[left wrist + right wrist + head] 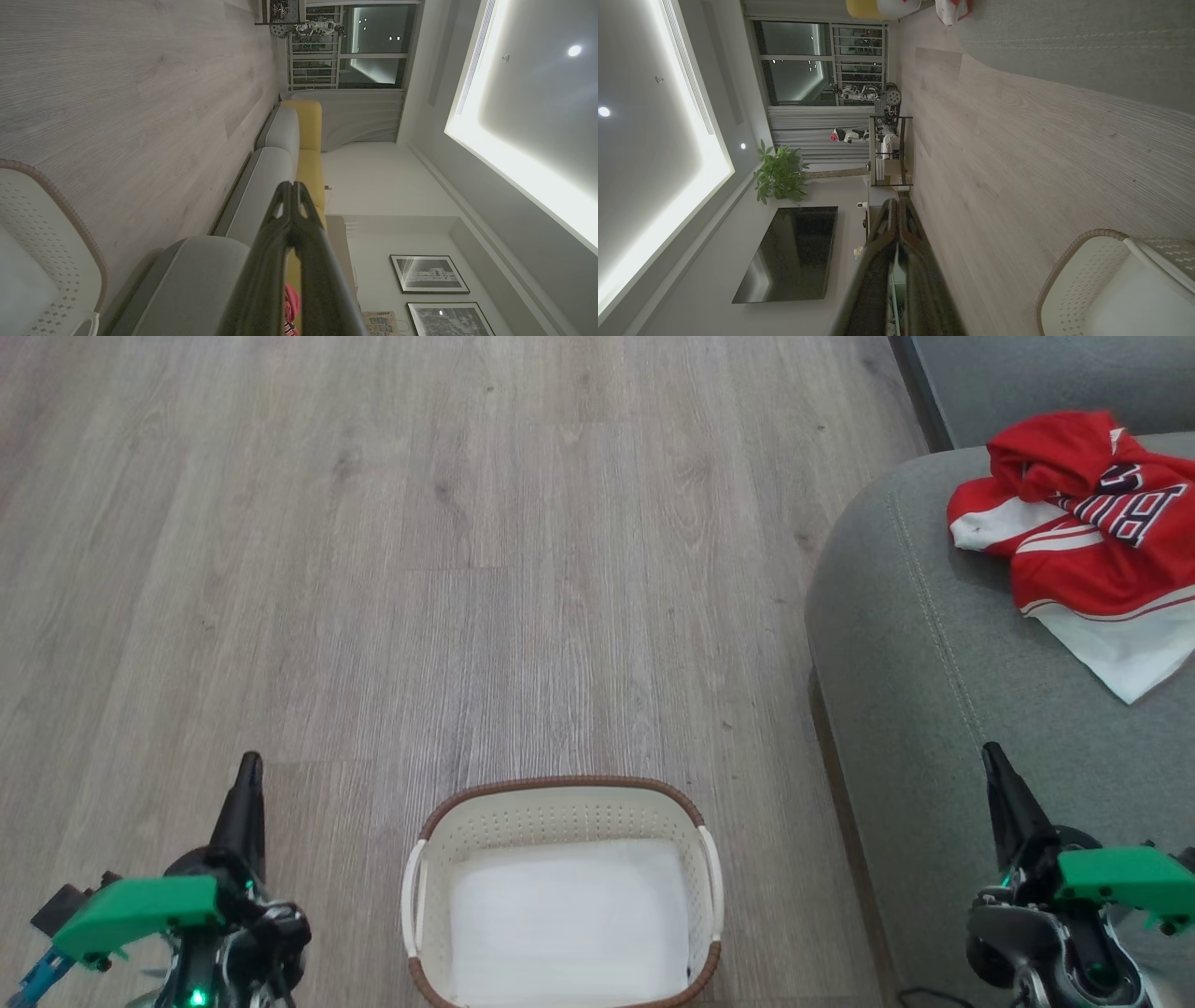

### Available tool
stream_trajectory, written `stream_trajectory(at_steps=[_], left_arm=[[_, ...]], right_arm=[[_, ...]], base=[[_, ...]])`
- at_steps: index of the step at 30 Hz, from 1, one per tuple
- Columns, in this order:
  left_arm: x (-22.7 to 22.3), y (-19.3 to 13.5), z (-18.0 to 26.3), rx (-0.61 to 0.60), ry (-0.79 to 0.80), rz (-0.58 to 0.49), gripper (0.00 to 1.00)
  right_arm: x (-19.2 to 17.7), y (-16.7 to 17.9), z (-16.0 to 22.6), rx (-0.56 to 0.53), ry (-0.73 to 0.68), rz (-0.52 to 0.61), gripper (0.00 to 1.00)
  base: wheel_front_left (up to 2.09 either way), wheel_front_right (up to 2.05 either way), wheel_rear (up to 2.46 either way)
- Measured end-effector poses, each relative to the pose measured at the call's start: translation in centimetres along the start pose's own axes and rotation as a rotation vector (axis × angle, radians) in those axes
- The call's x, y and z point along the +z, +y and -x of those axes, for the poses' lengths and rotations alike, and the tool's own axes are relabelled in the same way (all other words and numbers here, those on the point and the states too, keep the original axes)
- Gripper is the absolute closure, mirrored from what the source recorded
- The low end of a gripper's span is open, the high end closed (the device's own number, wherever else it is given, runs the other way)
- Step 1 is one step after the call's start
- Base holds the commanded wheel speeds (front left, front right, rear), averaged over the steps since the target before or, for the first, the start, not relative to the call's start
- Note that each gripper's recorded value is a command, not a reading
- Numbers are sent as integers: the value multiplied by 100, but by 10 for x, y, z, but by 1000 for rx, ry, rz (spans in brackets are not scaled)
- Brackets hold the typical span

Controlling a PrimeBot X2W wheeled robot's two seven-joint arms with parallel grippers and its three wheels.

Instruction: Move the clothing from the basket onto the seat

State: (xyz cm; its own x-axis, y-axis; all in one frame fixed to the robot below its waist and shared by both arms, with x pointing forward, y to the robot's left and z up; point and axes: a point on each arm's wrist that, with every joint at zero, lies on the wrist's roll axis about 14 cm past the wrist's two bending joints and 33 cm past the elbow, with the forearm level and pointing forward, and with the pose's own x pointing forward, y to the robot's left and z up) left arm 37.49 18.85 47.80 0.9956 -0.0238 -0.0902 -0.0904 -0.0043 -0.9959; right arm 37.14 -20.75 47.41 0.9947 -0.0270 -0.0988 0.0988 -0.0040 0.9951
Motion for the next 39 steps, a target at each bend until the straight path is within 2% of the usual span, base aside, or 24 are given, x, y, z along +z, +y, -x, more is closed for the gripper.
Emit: stream_trajectory(at_steps=[39], left_arm=[[0,0,0,0,0,0,100]], right_arm=[[0,0,0,0,0,0,100]], base=[[0,0,0]])
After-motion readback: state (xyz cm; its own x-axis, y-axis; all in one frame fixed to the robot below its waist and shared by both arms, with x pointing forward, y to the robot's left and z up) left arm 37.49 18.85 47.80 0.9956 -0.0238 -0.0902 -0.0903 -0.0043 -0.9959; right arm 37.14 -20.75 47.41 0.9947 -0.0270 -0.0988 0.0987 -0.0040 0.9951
